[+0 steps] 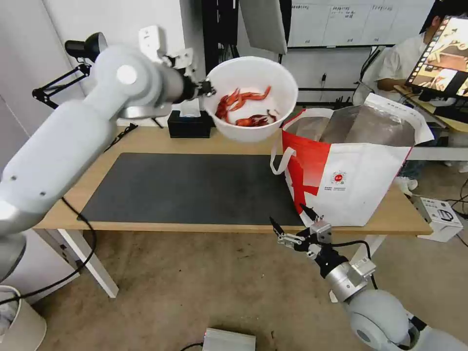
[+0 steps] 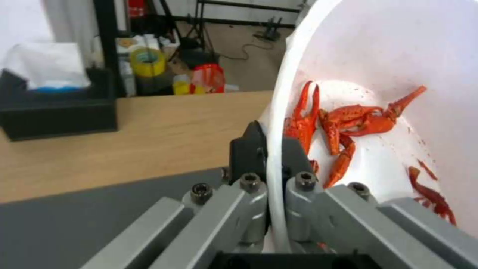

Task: Pick up the trash from the table and place it into the takeout bag.

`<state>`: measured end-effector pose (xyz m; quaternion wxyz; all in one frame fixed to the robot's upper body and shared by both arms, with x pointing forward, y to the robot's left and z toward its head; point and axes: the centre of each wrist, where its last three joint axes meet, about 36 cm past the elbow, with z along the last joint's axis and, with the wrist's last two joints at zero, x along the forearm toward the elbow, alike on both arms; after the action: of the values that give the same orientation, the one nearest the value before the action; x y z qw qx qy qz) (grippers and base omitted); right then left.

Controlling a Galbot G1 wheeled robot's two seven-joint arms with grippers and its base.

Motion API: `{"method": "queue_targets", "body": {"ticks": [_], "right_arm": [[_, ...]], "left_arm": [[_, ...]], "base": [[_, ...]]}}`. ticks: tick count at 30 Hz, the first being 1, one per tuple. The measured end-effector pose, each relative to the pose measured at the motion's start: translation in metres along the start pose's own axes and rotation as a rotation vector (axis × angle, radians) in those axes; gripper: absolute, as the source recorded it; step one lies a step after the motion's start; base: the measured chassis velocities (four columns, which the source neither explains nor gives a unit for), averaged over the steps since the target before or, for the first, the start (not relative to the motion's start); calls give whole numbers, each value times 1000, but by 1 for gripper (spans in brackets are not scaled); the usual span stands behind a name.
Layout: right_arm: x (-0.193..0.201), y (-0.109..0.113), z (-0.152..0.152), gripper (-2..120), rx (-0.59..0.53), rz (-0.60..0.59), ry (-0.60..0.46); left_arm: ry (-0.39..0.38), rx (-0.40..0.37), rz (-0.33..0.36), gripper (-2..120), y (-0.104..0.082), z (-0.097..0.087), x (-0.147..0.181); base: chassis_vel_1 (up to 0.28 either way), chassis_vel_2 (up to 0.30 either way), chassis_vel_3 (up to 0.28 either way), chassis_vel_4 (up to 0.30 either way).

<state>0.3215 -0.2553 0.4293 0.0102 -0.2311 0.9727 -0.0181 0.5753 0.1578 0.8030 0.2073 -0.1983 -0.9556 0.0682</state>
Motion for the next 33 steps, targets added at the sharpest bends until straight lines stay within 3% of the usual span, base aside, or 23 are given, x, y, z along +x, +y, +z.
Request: {"method": "queue_targets", "body": {"ticks": [5, 8, 10, 12, 21, 33], "right_arm": [[0, 0, 0, 100, 0, 0, 0], [0, 0, 0, 100, 0, 0, 0], [0, 0, 0, 100, 0, 0, 0], [0, 0, 0, 100, 0, 0, 0], [0, 0, 0, 100, 0, 0, 0], [0, 0, 0, 100, 0, 0, 0]], "left_arm": [[-5, -16, 19, 0, -20, -8, -11], [-15, -38, 18, 0, -43, -14, -26], [-15, -39, 18, 0, -43, -14, -27], [-18, -60, 14, 0, -65, -19, -37], [10, -99, -19, 0, -112, -33, -68], [31, -138, -14, 0, -143, -20, -83]], "base": [[0, 0, 0, 0], [0, 0, 0, 0], [0, 0, 0, 0], [0, 0, 0, 0], [0, 0, 0, 0], [0, 0, 0, 0]]}}
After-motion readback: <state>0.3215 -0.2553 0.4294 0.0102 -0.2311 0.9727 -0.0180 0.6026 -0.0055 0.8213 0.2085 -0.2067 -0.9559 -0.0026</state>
